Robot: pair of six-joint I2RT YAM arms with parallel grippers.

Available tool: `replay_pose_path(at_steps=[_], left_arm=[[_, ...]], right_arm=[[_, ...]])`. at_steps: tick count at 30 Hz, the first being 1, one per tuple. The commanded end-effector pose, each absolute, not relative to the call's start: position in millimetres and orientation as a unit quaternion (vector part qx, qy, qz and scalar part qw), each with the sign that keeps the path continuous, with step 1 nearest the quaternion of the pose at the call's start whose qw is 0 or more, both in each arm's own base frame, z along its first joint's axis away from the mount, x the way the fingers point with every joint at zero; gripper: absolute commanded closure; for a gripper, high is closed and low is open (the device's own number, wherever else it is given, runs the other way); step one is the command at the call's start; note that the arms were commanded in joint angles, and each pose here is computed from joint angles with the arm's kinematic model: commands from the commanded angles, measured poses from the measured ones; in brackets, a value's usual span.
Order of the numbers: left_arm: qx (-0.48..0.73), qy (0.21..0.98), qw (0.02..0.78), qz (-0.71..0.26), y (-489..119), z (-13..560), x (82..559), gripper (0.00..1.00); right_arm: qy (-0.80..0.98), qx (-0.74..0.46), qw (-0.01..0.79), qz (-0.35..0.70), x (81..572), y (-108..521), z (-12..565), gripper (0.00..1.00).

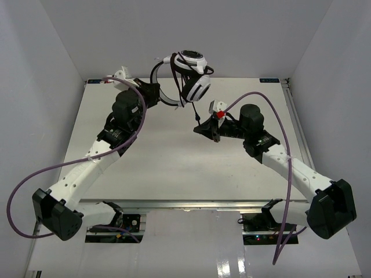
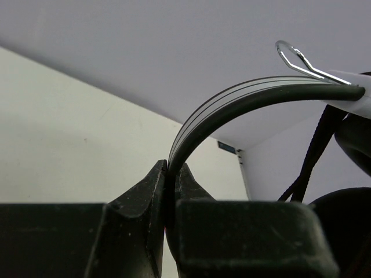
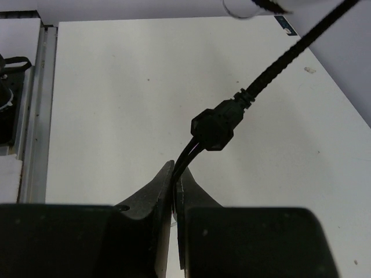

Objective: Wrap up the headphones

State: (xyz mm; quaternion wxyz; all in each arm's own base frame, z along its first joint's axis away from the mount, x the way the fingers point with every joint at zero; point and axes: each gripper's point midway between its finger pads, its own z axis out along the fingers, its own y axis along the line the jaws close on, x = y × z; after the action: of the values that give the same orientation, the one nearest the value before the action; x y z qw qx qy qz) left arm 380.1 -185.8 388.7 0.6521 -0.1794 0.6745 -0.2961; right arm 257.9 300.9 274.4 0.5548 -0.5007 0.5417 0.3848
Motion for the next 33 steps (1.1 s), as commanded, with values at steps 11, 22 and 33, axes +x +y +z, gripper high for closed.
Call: replay_pose_path(at_steps=[11,22,33], left_arm=[[-0.213,0.757,0.585,-0.198,-214.4,253.6,409.6,1.00],[-0.171,0.869,0.437,-0.158,-226.3,107.7,372.3,1.00],[-0.122,0.908,0.363,-0.170,-255.1,54.5,347.3,1.00]], right_arm=[[0.606,-0.441,0.453,0.483,235.1,310.8,200.8,0.86],[0.634,-0.399,0.399,0.528,233.5,311.9,152.0,0.82],[0.629,-0.369,0.346,0.591,235.0,320.4,145.1,0.44]])
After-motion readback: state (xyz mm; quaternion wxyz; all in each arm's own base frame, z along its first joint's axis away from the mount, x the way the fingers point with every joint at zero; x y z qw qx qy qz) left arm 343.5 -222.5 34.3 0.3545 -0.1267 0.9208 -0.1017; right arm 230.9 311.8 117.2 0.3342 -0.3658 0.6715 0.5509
